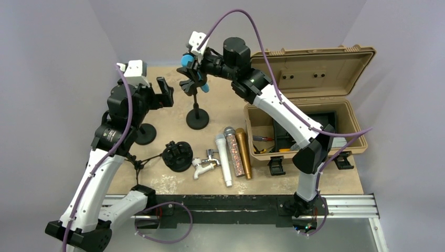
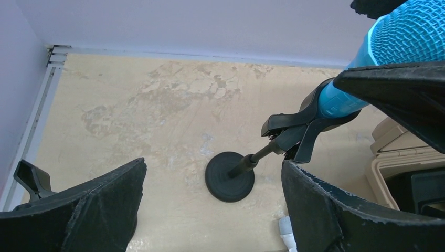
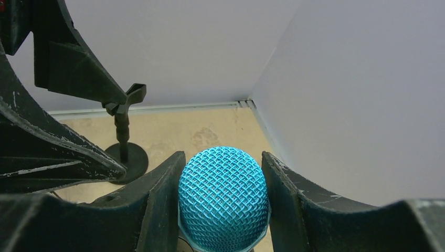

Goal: Remove the microphone from the stand

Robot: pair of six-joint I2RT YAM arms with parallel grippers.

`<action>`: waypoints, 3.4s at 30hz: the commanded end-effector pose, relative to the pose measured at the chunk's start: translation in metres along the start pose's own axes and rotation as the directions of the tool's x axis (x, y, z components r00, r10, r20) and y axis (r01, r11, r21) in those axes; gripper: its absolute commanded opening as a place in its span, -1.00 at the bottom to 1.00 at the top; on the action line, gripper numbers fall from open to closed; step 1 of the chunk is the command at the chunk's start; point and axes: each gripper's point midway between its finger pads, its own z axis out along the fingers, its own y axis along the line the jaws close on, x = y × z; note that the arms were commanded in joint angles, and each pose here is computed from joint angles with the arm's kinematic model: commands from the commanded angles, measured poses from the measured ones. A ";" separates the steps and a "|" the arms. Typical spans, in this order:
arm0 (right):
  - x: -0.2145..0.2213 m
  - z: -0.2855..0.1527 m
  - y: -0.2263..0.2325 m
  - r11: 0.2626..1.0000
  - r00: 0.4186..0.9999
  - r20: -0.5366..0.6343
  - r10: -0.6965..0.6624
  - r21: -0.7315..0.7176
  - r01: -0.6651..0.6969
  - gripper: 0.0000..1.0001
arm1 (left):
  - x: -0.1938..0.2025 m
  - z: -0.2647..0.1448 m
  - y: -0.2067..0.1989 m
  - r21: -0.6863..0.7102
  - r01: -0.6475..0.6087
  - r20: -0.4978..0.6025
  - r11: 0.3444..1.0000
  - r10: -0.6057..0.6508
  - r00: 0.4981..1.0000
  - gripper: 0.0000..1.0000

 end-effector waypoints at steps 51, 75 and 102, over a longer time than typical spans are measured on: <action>-0.041 -0.006 -0.040 0.998 0.988 0.152 -0.007 0.067 -0.003 -0.60 | 0.030 0.088 -0.087 0.685 -0.083 -0.033 0.724 0.145 0.989 0.79; -0.114 -0.067 -0.118 0.855 0.961 0.278 -0.017 0.502 -0.130 -0.93 | 0.047 0.094 -0.064 0.585 -0.114 -0.093 0.803 0.206 0.974 -1.00; -0.139 -0.160 -0.120 0.712 0.947 0.315 0.065 0.650 -0.265 -1.00 | 0.044 0.095 -0.047 0.458 -0.096 -0.155 0.884 0.185 0.970 -0.80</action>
